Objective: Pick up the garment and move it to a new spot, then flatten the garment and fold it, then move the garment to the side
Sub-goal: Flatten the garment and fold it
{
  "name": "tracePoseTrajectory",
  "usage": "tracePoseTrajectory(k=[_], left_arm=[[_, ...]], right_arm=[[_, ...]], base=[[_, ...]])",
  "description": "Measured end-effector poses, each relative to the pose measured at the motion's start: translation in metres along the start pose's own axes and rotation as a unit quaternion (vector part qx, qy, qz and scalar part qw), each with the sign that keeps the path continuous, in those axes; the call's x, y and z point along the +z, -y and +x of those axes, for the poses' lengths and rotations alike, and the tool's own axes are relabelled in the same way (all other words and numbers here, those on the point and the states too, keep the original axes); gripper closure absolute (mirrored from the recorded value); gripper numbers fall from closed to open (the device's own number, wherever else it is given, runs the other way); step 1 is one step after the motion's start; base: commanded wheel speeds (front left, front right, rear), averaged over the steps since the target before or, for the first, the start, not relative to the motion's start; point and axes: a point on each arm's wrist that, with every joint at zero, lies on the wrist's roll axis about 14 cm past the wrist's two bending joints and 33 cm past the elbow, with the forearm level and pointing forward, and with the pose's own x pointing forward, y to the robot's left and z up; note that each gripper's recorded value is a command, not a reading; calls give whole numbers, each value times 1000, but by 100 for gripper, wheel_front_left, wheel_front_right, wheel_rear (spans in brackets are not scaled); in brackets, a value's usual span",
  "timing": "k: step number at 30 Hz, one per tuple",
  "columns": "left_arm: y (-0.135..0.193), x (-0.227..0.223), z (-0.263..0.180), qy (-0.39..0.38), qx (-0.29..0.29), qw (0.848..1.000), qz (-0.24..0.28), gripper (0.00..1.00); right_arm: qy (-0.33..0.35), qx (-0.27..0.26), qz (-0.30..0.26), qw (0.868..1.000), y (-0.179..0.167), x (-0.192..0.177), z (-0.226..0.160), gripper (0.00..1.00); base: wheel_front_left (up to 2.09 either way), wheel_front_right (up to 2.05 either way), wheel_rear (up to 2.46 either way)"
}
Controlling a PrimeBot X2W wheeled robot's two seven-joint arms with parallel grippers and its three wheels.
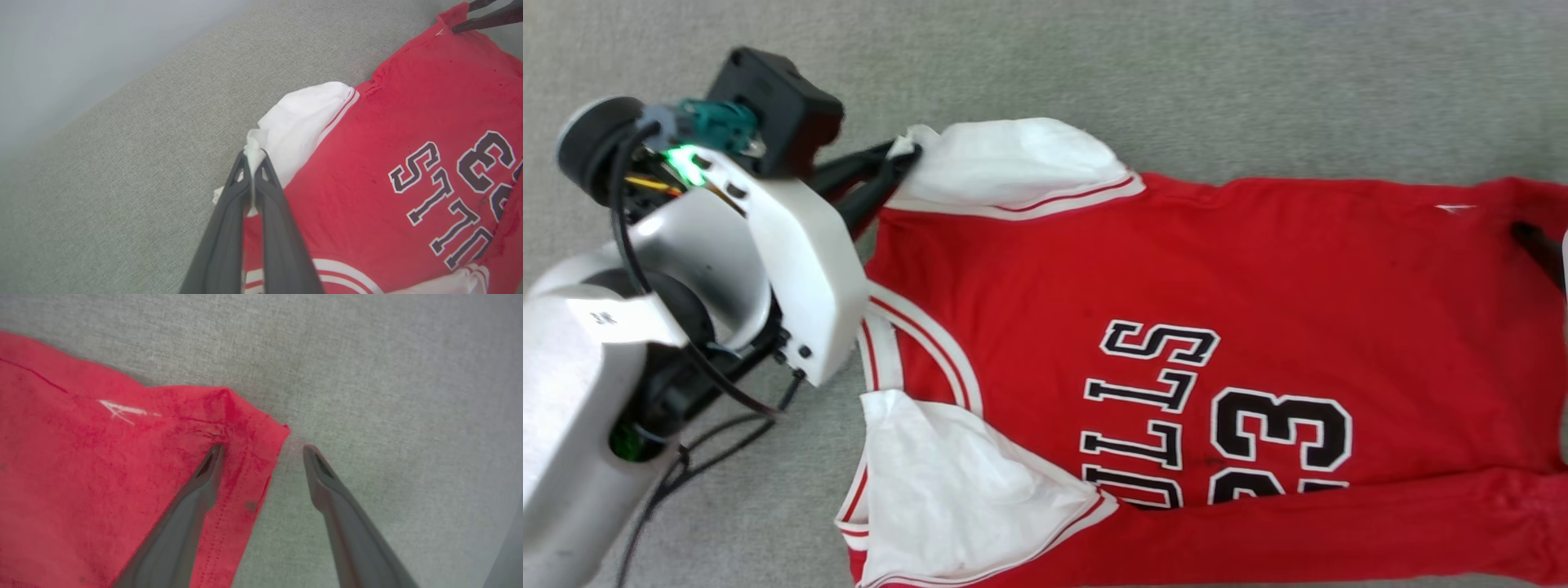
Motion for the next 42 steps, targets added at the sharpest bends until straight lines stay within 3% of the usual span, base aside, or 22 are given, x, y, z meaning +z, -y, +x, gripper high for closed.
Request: tracePoseTrajectory(k=[10, 11, 12, 13, 21, 31, 36, 42], left_arm=[[6, -25, 0, -15, -8, 1000, -23, 100], [7, -27, -1, -16, -8, 1000, -25, 100], [7, -29, -1, -18, -7, 999, -26, 100], [6, -30, -2, -19, -5, 999, -27, 100], [-1, -27, -14, 0, 18, 999, -41, 100], [9, -25, -45, 15, 36, 998, -54, 100], [22, -32, -66, 16, 39, 997, -70, 100], [43, -51, -86, 10, 41, 994, -102, 100]], right_arm=[[-67, 23, -50, 996, -17, -12, 38, 0], [-71, 24, -53, 996, -18, -13, 40, 13], [-72, 26, -54, 996, -19, -13, 41, 65], [-69, 30, -52, 996, -20, -13, 42, 100], [-7, 50, -15, 999, -28, 3, 30, 100], [101, 51, 33, 993, -16, 18, -28, 100], [149, 52, 66, 985, -14, 12, -58, 100], [157, 60, 79, 983, -28, -20, -77, 100]], base=[[0, 0, 0], [0, 0, 0], [0, 0, 0], [0, 0, 0], [0, 0, 0], [0, 0, 0], [0, 0, 0], [0, 0, 0]])
